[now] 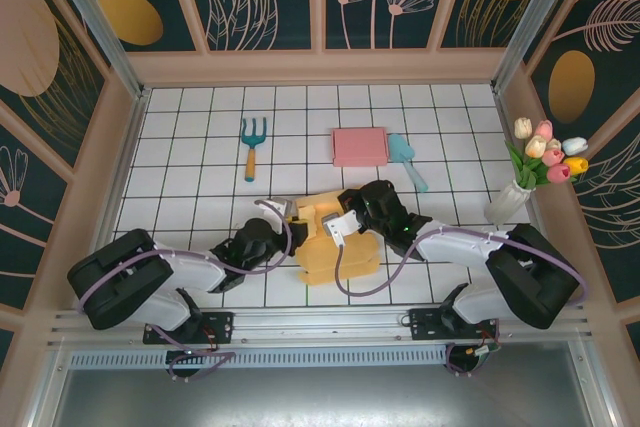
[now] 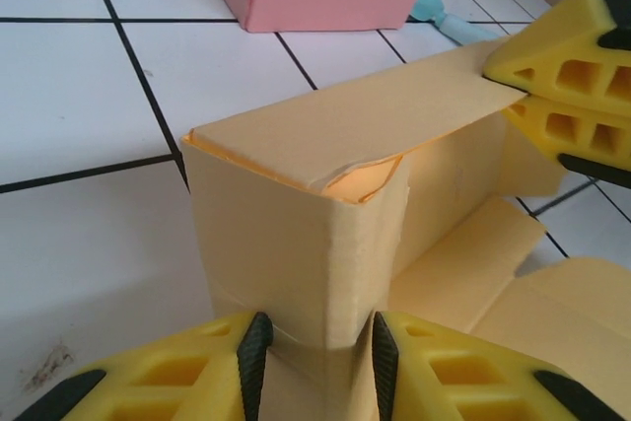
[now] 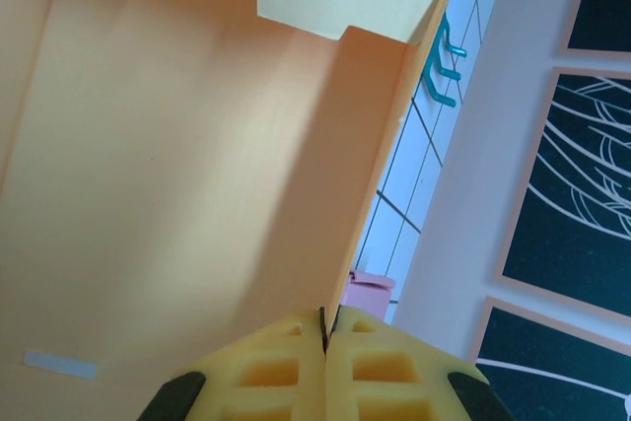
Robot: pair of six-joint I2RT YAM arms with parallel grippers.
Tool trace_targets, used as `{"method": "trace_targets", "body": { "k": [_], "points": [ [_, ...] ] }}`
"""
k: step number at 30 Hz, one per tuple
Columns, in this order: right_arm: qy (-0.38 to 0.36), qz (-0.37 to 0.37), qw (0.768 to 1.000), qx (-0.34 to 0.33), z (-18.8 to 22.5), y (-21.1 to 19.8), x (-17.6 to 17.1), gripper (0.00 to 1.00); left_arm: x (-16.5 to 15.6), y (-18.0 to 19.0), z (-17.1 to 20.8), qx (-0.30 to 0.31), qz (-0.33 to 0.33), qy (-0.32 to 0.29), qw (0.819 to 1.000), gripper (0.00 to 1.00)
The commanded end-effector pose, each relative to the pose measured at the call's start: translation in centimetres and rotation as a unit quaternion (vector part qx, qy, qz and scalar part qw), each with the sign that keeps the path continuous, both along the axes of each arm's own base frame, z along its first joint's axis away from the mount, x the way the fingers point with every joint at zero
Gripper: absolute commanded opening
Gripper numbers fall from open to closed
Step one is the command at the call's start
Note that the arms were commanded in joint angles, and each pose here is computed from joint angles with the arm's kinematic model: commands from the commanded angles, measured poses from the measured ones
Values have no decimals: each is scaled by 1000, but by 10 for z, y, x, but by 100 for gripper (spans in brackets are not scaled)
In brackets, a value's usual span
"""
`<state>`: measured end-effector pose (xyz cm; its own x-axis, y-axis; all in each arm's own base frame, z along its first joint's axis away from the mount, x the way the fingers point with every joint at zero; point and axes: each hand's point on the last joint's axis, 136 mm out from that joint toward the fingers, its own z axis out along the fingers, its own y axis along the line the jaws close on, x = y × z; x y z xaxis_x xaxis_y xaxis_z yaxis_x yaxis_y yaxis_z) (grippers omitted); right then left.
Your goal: Fold the paper box
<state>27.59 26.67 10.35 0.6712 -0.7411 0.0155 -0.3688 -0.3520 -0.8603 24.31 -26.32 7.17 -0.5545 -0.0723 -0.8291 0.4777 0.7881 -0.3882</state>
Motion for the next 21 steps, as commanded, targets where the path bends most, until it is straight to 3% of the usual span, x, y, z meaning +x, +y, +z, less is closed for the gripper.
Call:
{"method": "trace_targets", "body": {
  "k": [1, 9, 14, 18, 21],
  "points": [
    [74, 37, 995, -55, -44, -4, -31, 0, 15, -6, 9, -1, 28, -13, 1000, 36],
    [71, 39, 995, -55, -42, -4, -32, 0, 38, 7, -4, 45, 106, -17, 993, 37],
    [69, 36, 996, -54, -41, -4, -32, 0, 52, 33, -20, 112, 181, -25, 977, 31],
    [63, 31, 996, -55, -39, -6, -30, 0, 59, 71, -33, 202, 273, -35, 940, 16],
    [58, 28, 996, -56, -36, -6, -29, 0, 60, 94, -33, 257, 323, -46, 910, 14]
  ]
}}
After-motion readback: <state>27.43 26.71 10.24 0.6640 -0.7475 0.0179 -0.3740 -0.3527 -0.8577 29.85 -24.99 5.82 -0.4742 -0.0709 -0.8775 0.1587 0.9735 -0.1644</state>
